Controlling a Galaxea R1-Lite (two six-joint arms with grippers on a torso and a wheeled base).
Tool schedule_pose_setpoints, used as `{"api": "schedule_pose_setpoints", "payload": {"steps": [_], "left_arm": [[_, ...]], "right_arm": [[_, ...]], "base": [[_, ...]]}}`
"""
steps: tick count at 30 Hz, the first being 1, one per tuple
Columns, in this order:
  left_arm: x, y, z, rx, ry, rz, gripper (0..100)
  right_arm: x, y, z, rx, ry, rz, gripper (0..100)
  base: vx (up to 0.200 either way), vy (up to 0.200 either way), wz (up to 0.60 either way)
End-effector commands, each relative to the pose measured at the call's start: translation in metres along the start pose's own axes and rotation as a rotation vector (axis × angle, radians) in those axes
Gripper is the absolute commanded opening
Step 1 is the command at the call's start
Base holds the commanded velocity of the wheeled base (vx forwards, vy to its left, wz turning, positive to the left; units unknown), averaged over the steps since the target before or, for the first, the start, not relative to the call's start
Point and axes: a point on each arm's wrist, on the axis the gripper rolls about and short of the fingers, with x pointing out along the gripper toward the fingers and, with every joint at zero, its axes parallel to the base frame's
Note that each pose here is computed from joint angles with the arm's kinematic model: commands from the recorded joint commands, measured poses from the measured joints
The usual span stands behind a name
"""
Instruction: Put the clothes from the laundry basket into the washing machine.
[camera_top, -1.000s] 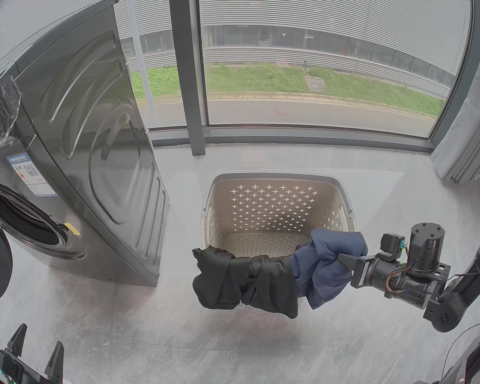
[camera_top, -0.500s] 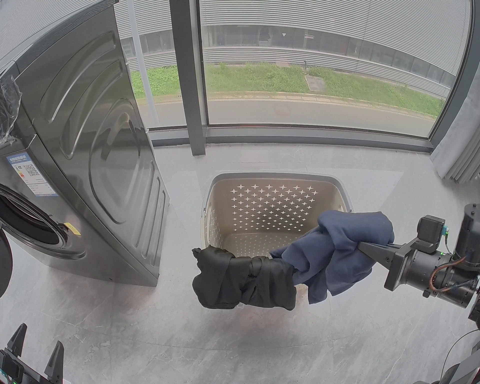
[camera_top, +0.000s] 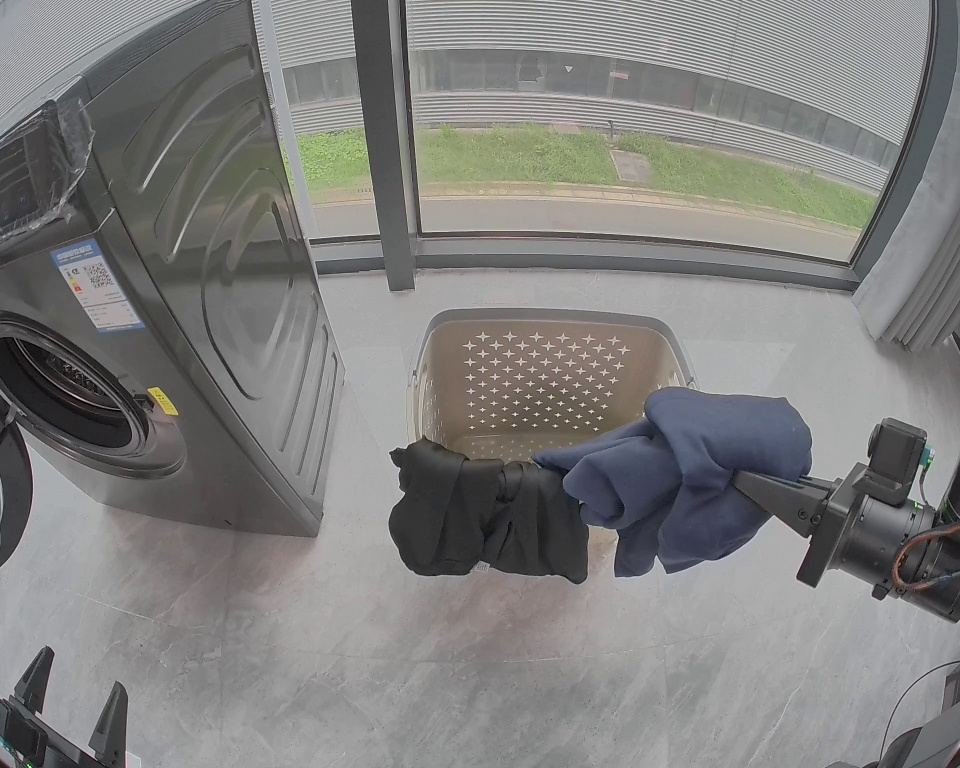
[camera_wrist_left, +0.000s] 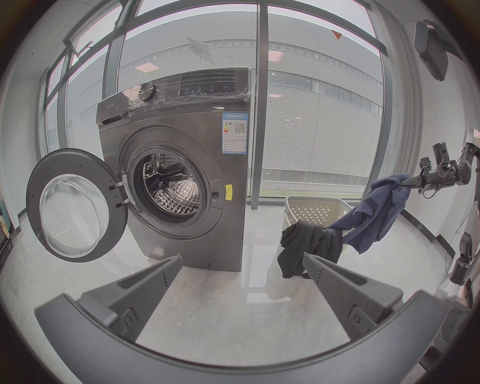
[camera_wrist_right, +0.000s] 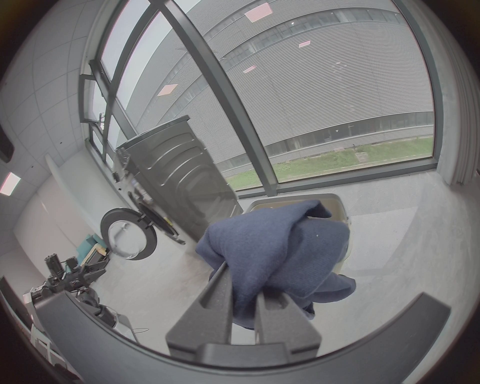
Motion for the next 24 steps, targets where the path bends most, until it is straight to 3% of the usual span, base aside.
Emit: {"api": "schedule_pose_setpoints", "payload": {"steps": [1,5,24], "left_arm": [[0.0005,0.0002,-0.0037,0.000,0.007,0.000,100],[0.0005,0.0002,-0.0037,0.000,0.007,0.000,100],[0.0005,0.0002,-0.0037,-0.002,0.007,0.000,100]], "right_arm": [[-0.0060,0.0047,-0.0032,-0.004,0.006,0.031,0],[-0.0075,0.0058,-0.0095,-0.023,0.031,0.052,0],[-0.0072,0.0122,-0.0091,-0.025,0.030,0.110,0]], "base": [[0.000,0.000,0.00],[0.000,0.000,0.00],[0.000,0.200,0.00]]}}
